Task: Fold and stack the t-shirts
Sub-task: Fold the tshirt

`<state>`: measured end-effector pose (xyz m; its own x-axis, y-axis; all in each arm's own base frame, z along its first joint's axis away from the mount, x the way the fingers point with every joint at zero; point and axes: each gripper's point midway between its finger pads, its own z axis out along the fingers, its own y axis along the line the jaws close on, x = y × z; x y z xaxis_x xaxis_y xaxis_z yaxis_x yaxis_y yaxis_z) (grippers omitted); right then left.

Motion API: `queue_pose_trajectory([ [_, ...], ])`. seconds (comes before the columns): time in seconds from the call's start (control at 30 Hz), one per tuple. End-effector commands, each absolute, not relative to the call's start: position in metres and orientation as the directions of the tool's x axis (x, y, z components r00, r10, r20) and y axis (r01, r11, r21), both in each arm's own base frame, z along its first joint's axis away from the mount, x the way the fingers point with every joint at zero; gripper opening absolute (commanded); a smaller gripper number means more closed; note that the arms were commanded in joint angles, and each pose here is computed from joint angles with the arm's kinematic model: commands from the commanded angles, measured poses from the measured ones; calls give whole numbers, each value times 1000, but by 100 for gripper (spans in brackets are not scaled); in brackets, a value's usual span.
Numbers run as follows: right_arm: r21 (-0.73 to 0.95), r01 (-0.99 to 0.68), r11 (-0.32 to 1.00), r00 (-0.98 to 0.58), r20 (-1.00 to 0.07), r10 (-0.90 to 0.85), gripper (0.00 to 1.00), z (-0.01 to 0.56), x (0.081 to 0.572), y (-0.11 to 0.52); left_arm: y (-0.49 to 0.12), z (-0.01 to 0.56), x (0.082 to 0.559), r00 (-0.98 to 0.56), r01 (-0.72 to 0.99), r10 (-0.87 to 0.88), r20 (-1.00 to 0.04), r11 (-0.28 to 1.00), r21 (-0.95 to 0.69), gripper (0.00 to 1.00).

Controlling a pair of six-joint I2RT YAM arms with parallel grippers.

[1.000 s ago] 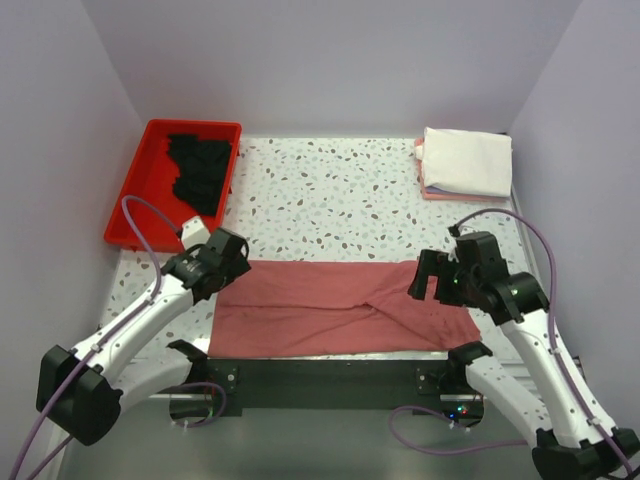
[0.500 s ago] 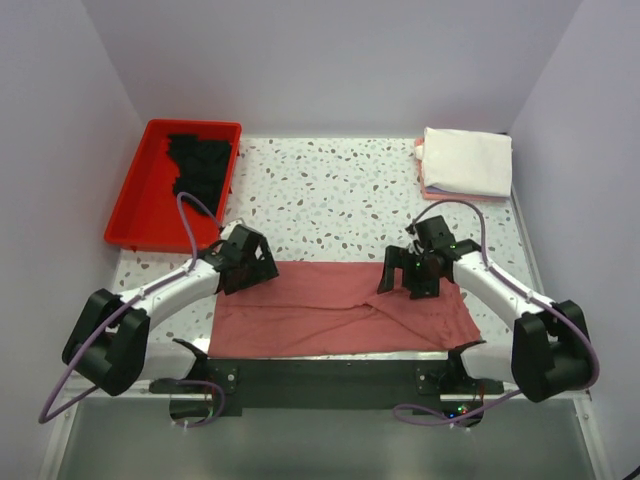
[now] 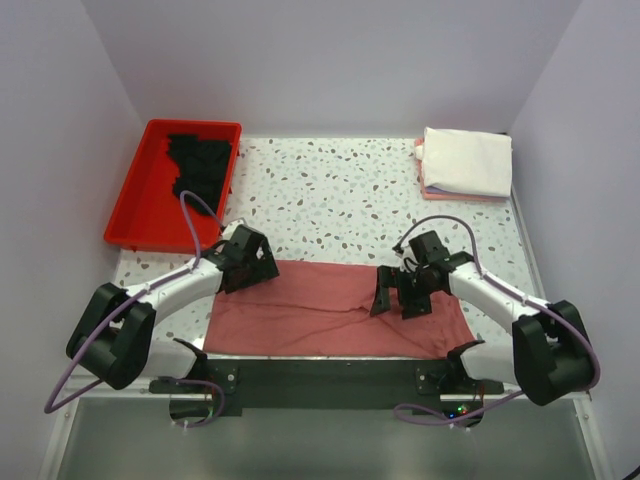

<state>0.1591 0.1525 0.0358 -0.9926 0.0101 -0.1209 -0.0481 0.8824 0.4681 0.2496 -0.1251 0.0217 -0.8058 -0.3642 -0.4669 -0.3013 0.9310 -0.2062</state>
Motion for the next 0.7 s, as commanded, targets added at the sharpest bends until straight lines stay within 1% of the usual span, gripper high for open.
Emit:
queue_pose_trajectory([
  [0.0,589,-136,796,-991,-93,-101,99,52,130,173,-123,7,242,-813,-323,-379,-442,925,-199,100],
  [0.1,620,-187,762,-982,-119,-145,99,59,122,181,-122,5,241,-819,-319,-371,-439,928,-190,100],
  [0.27,682,-231,694,-971,-119,-206,99,66,104,199,-117,7,239,-816,-332,-370,-444,929,-165,100],
  [0.43,673,-264,692,-958,-101,-267,99,65,81,207,-110,12,238,-803,-348,-378,-461,925,-152,100],
  [0.53,673,-302,675,-944,-115,-308,99,71,68,213,-107,15,239,-794,-359,-382,-474,923,-142,100],
  [0.67,670,-348,656,-932,-172,-319,99,84,67,216,-105,17,239,-791,-362,-381,-479,922,-136,100],
])
